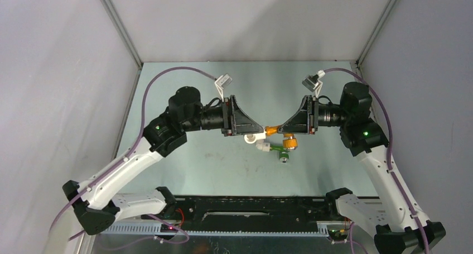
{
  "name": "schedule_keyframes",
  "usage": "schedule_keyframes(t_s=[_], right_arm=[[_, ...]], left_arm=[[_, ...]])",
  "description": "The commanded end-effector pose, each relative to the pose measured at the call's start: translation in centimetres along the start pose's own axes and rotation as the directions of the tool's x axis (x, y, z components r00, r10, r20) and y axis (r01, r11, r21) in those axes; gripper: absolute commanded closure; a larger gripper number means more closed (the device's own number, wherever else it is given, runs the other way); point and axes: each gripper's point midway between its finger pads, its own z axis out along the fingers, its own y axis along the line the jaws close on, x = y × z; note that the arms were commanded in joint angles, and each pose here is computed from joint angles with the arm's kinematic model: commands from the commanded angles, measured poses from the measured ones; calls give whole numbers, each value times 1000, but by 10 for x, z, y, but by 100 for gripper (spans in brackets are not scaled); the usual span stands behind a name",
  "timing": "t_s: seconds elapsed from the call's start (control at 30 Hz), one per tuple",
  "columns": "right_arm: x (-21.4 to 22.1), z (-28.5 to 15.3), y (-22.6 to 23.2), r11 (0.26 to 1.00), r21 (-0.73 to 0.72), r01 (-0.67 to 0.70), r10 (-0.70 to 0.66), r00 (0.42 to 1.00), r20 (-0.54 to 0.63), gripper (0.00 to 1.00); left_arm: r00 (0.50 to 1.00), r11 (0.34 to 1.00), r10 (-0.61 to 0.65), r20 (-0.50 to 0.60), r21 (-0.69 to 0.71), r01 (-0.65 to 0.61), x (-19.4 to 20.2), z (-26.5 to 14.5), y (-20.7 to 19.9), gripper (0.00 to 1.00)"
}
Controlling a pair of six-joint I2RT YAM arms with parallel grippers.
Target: Install the water faucets
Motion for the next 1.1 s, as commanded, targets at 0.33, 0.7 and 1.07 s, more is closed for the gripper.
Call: schedule_keyframes(t_s=[0.33,0.7,1.07], right_arm=[[-26,6,-20,993,85,-77,68,992,104,100],[-36,15,-34,988,82,-128,120,988,93,100],[2,65,-116,961,278,6,19,996,-90,100]], left_arm=[[919,871,352,-176,-297,-390,30,-12,37,61],[801,581,558,-215,-588,-563,0,-37,77,29],[736,560,676,41,-677,-478,-49,-92,32,0]])
